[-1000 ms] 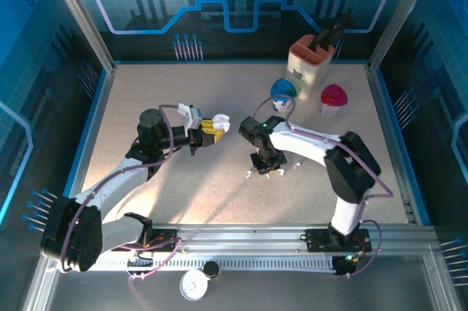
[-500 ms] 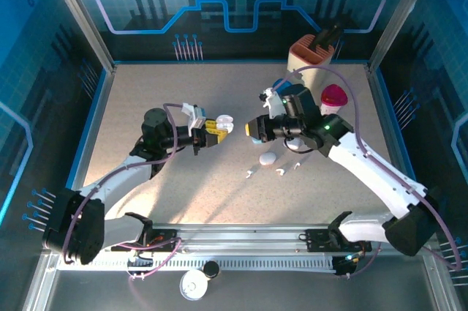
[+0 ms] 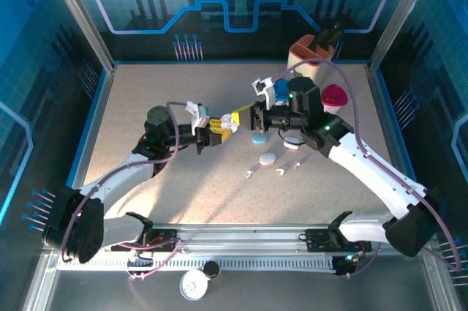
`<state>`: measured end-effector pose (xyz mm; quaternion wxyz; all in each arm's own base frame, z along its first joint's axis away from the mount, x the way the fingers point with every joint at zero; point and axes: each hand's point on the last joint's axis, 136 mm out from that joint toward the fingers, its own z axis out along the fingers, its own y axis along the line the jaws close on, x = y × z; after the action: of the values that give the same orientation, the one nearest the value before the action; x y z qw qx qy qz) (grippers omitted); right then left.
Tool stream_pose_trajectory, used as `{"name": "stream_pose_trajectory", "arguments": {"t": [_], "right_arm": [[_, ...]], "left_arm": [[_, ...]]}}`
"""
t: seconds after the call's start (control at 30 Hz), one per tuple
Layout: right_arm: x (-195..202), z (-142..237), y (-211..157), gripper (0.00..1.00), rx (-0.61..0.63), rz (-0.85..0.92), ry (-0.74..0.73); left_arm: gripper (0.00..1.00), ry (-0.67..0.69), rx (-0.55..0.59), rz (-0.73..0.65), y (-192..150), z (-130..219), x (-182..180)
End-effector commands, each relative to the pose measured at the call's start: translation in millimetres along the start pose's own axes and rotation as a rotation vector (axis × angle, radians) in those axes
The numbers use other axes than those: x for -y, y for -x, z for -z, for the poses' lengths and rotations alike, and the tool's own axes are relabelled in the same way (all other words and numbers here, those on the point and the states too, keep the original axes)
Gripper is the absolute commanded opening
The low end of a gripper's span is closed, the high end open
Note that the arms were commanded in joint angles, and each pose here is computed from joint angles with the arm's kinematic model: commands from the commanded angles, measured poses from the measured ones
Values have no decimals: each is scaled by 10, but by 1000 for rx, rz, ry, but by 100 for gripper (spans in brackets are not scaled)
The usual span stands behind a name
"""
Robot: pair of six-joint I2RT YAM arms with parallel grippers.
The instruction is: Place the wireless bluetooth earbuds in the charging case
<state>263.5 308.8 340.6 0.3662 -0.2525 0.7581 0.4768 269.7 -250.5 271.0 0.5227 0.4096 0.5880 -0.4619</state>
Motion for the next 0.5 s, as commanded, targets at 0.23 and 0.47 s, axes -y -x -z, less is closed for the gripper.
{"name": "stream_pose_trajectory", "arguments": {"t": [0.23, 0.47], "right_arm": [[-97, -126, 32, 15, -3, 48, 51], [19, -166, -86, 14, -34, 50, 16]], "left_arm": [[3, -58, 28, -35, 175, -50, 99], [3, -59, 33, -37, 204, -48, 110]]}}
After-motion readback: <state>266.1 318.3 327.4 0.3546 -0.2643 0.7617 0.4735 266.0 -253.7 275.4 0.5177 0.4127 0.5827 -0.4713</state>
